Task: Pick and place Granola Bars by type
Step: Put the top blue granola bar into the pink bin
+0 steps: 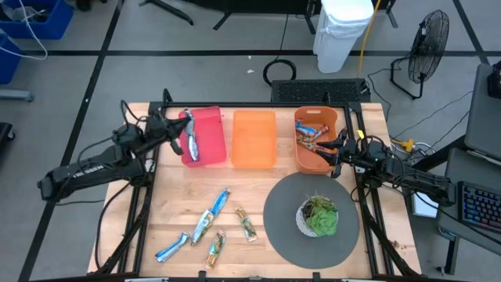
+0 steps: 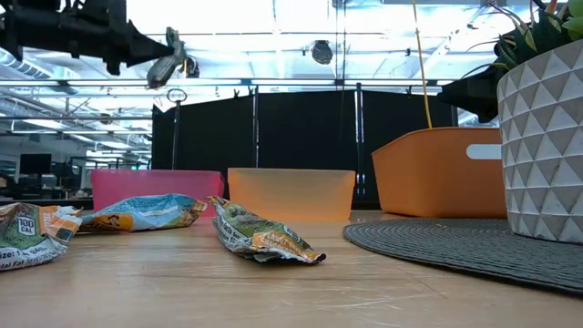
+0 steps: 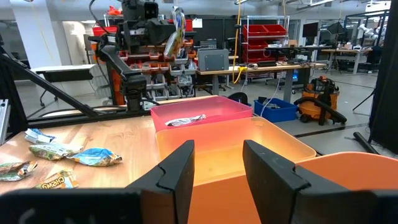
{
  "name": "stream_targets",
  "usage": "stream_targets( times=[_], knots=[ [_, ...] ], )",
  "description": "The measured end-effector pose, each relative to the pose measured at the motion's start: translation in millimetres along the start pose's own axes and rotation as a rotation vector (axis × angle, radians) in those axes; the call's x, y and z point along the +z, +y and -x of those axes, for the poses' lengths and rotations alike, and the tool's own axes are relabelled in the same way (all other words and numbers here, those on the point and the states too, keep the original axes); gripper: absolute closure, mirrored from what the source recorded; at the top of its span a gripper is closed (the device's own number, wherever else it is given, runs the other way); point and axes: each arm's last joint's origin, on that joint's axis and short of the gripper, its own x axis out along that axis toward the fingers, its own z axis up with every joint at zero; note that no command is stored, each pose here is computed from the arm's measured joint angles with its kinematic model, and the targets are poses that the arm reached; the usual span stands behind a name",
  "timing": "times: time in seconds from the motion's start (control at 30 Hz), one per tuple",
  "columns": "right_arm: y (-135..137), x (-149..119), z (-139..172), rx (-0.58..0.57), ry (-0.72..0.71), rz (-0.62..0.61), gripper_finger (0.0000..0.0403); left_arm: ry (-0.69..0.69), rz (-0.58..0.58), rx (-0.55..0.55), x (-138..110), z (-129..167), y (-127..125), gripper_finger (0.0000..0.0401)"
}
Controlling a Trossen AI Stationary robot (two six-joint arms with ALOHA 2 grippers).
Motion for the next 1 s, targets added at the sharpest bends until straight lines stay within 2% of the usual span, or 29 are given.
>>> stream_targets(
  times=[0.2,0.47,0.67,1.0],
  knots=[
    [0,0,0,0.0,0.0,0.0,0.0275,0.015,0.005,-0.053,5,0,8,0.0399],
    [0,0,0,0.0,0.0,0.0,0.0275,0.157,0.057,0.033,-9,-1,17,0.0399],
    [0,0,0,0.0,0.0,0.0,0.0275,0.262,0.111,0.142,-21,-4,24,0.04],
    [0,0,0,0.0,0.0,0.0,0.0275,0.398,0.219,0.225,-41,-19,32,0.04]
  ],
)
